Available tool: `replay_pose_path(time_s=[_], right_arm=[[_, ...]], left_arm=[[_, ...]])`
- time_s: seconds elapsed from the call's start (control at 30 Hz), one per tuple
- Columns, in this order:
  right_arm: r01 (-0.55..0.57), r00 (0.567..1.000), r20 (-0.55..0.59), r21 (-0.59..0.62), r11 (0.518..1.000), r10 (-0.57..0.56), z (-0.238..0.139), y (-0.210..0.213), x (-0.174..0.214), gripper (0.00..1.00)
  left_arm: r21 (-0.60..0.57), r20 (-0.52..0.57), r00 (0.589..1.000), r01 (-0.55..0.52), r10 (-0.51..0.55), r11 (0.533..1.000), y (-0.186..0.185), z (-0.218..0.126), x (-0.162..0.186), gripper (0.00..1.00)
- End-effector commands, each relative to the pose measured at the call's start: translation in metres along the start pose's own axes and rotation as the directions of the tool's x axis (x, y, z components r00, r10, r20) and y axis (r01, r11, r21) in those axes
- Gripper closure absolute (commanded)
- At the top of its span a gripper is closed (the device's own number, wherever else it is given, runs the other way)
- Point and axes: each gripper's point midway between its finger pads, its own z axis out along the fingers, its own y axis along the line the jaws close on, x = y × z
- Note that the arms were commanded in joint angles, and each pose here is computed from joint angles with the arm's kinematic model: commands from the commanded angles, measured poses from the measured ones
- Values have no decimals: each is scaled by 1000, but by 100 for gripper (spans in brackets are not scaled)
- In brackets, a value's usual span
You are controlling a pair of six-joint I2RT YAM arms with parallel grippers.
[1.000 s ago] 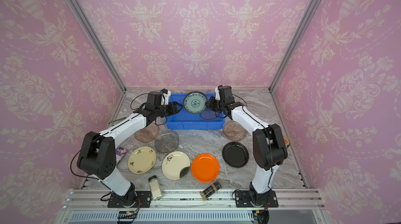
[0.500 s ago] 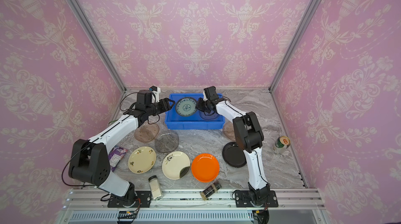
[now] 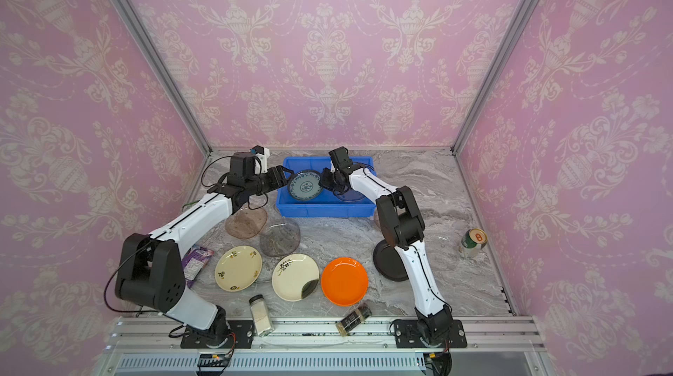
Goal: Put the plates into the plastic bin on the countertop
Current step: 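Lower the patterned plate into the bin with left gripper while right gripper withdraws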
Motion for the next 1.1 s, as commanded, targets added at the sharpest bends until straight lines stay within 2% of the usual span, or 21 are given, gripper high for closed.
replay_pose_path(time_s=[0.0, 0.07, 0.17, 0.3, 0.5, 0.73, 0.9, 1.07], right_arm=[[-8, 1000, -7, 21, 1000, 8, 3, -1, -1, 100], [-8, 1000, -13, 26, 1000, 9, 5, -2, 0, 97], [1, 1000, -7, 28, 1000, -1, 2, 0, -2, 79], [12, 1000, 5, 40, 999, -12, -6, 1, -3, 63], [48, 995, 82, 13, 999, -49, -48, 19, -19, 61], [109, 966, 237, -25, 994, -100, -145, 45, -46, 62], [131, 918, 375, 26, 991, -131, -227, 30, -47, 62], [76, 890, 445, 64, 995, -97, -283, -15, -26, 63]], left_arm=[[-20, 11, 1000, -26, 26, 999, 4, -3, 0, 31], [-21, 10, 1000, -25, 25, 999, 5, -2, 0, 30], [-21, 3, 1000, -23, 23, 1000, 5, -1, 2, 26], [-19, -3, 1000, -22, 22, 1000, 5, 0, 3, 21], [5, -11, 999, -52, 52, 999, -8, 0, 5, 17], [45, -67, 987, -145, 148, 988, -40, 5, 25, 18], [130, -145, 958, -230, 248, 964, -85, 14, 66, 20], [239, -270, 909, -257, 318, 936, -121, 28, 129, 22]])
